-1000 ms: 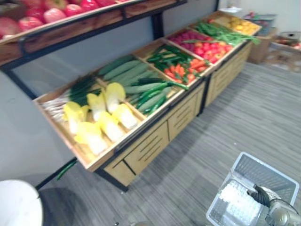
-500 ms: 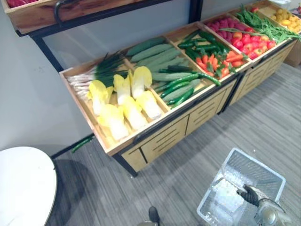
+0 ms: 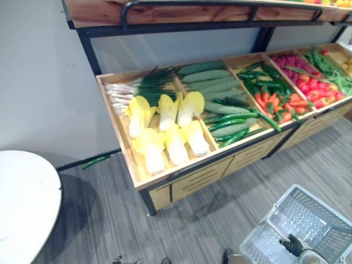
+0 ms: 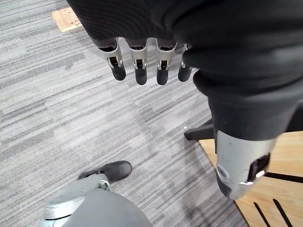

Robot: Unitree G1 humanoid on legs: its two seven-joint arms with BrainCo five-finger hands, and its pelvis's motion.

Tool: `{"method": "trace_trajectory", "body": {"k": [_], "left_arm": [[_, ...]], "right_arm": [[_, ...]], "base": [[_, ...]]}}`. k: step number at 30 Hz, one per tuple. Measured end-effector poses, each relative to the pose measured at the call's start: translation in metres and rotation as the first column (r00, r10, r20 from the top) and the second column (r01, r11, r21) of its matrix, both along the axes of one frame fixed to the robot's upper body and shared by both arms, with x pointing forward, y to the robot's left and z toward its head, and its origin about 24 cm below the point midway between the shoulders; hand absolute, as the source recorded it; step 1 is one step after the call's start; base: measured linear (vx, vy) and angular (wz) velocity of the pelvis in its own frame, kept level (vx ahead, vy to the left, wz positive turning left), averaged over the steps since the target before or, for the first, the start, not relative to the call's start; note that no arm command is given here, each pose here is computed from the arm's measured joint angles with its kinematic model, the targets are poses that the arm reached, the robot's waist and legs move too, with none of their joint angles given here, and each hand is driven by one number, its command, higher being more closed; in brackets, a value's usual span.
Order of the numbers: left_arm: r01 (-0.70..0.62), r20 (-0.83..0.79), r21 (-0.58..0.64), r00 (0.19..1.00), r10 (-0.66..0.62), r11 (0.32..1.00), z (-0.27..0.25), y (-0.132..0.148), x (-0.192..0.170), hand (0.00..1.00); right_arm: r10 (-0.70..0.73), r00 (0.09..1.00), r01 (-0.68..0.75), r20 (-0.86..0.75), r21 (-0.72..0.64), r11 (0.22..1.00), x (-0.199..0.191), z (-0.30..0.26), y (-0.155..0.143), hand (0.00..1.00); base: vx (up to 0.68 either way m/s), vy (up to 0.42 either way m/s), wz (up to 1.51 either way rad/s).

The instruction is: Pick vegetable in the basket

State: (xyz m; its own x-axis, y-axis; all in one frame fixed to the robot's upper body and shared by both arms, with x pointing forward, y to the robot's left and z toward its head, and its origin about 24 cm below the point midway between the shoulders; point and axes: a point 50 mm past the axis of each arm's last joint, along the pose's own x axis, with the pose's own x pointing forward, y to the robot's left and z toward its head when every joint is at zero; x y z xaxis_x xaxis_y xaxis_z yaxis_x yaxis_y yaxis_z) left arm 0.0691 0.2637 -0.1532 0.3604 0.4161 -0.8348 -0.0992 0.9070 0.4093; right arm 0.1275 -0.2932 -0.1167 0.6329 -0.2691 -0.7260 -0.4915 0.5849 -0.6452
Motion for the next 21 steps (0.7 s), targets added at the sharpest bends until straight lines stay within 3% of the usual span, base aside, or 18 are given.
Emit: {"method": "trace_trajectory", "body": {"k": [3, 7, 9, 12, 16, 18, 21], "left_arm": [[0.003, -0.004, 0.017, 1.0, -0.003, 1.0, 0.002, 0.006, -0.001, 0.0], [-0.01, -0.018, -0.076, 1.0, 0.009, 0.997, -0.009, -0.028, -0.006, 0.0], [-0.025, -0.013, -0.078, 1.0, 0.025, 0.997, -0.009, -0.028, -0.006, 0.0], [-0.154, 0.004, -0.07, 0.988, 0.155, 0.986, -0.007, -0.017, -0.011, 0.0], [-0.362, 0.068, -0.058, 0.928, 0.366, 0.93, -0.003, -0.002, -0.012, 0.0], [-0.516, 0.108, -0.083, 0.846, 0.522, 0.853, -0.001, 0.002, -0.012, 0.0], [-0.655, 0.168, -0.109, 0.729, 0.664, 0.747, 0.002, 0.006, -0.007, 0.0]], "right_arm": [[-0.021, 1.0, 0.021, -0.011, 0.019, 1.0, -0.006, -0.004, 0.005, 1.0], [-0.039, 0.999, 0.04, 0.022, -0.024, 0.999, 0.002, 0.006, -0.011, 1.0], [-0.043, 0.999, 0.043, 0.018, -0.021, 0.999, 0.001, 0.005, -0.011, 1.0], [-0.075, 0.997, 0.075, 0.033, 0.0, 0.997, -0.001, 0.006, -0.012, 1.0], [-0.252, 0.968, 0.251, 0.016, 0.047, 0.967, -0.029, -0.001, -0.021, 1.0], [-0.392, 0.92, 0.391, 0.004, 0.065, 0.918, -0.047, -0.003, -0.031, 1.0], [-0.479, 0.878, 0.479, -0.015, 0.073, 0.875, -0.059, -0.006, -0.035, 1.0]], "base": [[0.17, -0.284, 0.59], [0.2, -0.303, 0.28], [0.23, -0.249, 0.33], [0.15, -0.212, 0.28], [0.09, -0.129, 0.47], [0.03, -0.066, 0.41], [-0.01, -0.009, 0.1]]}}
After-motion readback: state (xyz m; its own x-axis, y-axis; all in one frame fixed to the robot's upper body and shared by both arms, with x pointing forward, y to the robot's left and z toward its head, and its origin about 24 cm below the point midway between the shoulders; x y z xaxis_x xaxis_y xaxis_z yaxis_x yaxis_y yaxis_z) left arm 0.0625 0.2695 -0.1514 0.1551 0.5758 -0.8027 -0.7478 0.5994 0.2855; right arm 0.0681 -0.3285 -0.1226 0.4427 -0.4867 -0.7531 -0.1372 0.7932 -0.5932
